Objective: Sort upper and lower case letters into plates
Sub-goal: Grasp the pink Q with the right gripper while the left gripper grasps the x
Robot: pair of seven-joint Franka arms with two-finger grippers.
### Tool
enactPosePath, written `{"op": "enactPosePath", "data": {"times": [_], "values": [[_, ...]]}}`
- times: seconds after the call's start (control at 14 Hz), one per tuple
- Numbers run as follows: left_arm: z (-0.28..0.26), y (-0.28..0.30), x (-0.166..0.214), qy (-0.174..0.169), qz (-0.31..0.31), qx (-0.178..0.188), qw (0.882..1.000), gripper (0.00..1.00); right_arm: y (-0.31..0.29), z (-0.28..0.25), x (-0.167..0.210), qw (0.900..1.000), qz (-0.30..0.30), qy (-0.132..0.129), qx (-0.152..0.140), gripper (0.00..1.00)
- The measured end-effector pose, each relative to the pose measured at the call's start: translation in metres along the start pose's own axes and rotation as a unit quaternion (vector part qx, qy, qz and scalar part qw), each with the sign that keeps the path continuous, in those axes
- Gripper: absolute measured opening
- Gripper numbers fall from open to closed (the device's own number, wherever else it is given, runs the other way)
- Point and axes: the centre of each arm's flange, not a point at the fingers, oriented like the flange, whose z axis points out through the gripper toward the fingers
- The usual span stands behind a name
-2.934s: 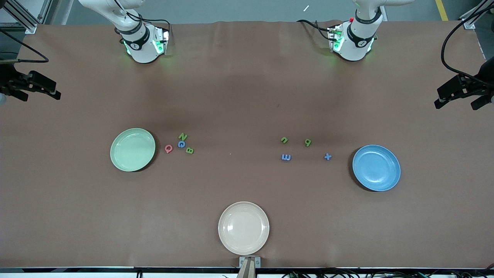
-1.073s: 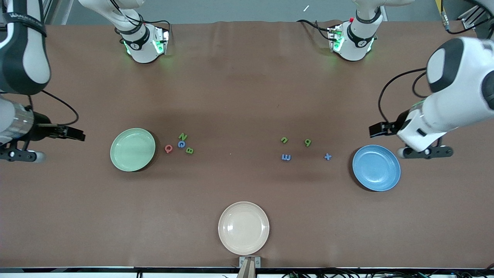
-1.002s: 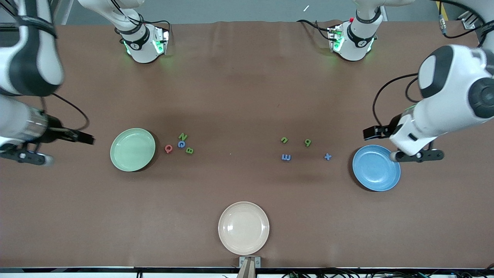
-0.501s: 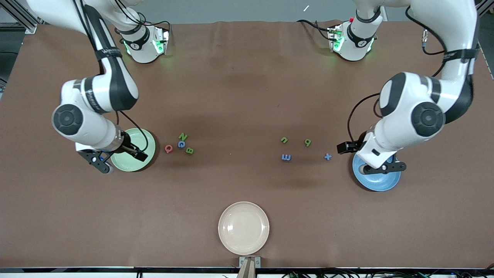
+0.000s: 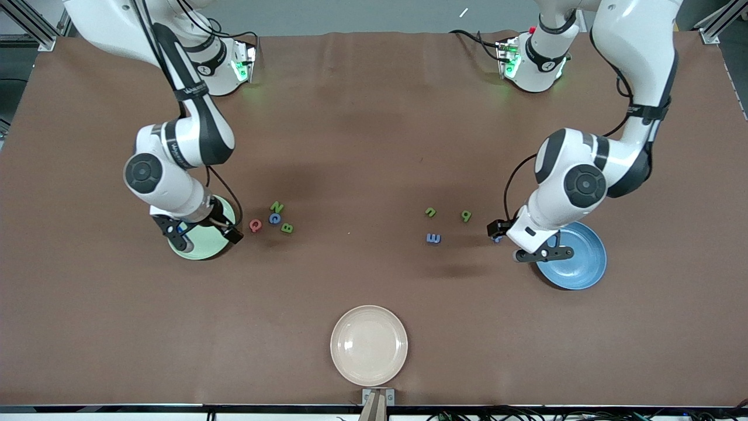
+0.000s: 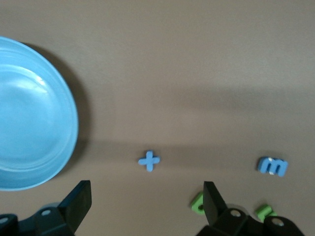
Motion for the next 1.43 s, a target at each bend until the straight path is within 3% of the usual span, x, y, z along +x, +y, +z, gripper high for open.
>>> {"op": "enactPosePath", "data": {"times": [0.43,0.64,0.86,0.93,1.43], "values": [[0.068,-0.008,-0.025,0.023,-0.006,-0.013,1.0,0.98,-0.014,0.051,-0.03,1.0,0.024,0.001,-0.014,0.95],[0.086,-0.009,-0.029,0.022,-0.006,-0.015,1.0,0.89,-0.013,0.069,-0.029,0.999,0.026,0.002,-0.019,0.91],[0.095,-0.01,-0.03,0.02,-0.007,-0.015,1.0,0.84,-0.011,0.077,-0.029,0.999,0.026,0.0,-0.024,0.77],[0.095,-0.01,-0.03,0.023,-0.007,-0.016,1.0,0.78,-0.011,0.078,-0.029,0.999,0.026,0.0,-0.025,0.75],[0.104,-0.01,-0.031,0.021,-0.003,-0.013,1.0,0.67,-0.011,0.083,-0.028,0.999,0.026,0.002,-0.023,0.66]]}}
